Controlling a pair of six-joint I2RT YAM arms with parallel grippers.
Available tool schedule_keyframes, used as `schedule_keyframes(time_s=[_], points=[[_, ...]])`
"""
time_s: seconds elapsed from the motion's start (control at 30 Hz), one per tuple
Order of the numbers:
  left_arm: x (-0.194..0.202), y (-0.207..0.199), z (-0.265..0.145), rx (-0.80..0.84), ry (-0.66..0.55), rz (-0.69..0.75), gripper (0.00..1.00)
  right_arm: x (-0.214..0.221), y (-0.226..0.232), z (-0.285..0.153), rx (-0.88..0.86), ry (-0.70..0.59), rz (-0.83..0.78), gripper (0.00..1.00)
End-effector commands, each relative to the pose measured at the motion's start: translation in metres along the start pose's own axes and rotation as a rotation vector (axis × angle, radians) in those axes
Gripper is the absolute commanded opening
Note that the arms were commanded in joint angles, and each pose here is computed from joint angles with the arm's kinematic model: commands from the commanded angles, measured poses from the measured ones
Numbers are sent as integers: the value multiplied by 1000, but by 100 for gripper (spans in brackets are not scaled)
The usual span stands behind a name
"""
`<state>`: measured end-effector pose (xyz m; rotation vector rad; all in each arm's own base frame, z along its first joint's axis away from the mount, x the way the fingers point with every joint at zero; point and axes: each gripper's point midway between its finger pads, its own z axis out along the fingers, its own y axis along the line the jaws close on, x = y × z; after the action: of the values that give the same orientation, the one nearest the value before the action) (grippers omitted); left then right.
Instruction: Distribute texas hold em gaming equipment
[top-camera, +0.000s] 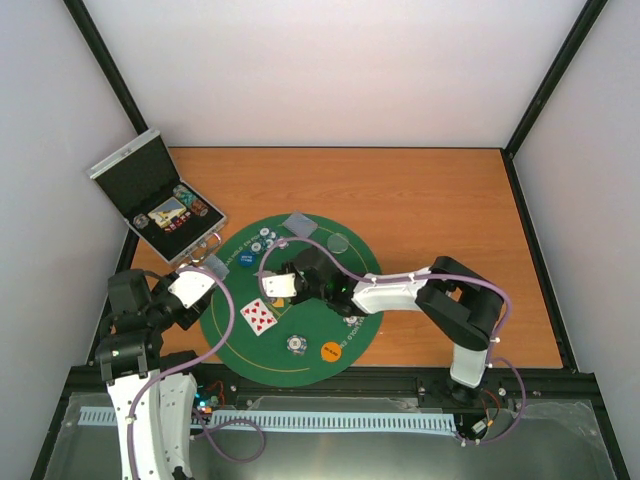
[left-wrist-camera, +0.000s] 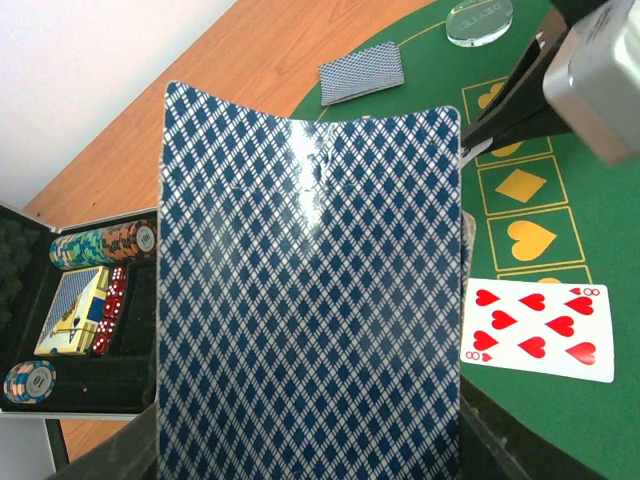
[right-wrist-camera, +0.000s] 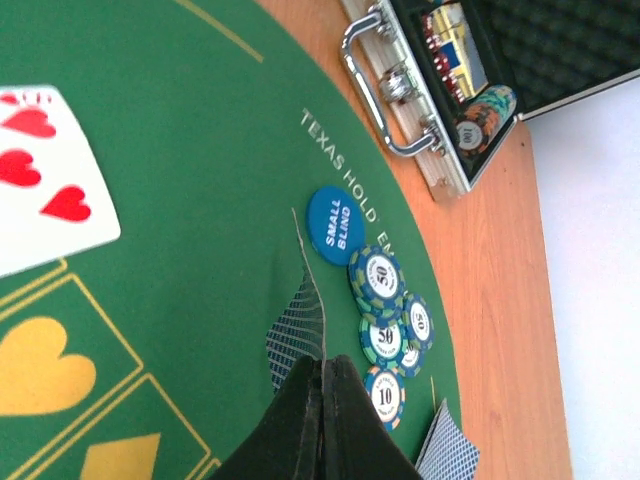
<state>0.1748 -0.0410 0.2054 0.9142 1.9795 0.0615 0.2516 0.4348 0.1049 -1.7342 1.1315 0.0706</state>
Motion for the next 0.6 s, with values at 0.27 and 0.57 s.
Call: schedule_keyframes(time_s=[0.27, 0.57], points=[[-6, 5, -2, -26, -25, 0, 51, 10, 62, -9, -284, 34, -221, 3], [-5, 5, -2, -24, -25, 0, 51, 7, 76, -3, -398, 29, -223, 3]])
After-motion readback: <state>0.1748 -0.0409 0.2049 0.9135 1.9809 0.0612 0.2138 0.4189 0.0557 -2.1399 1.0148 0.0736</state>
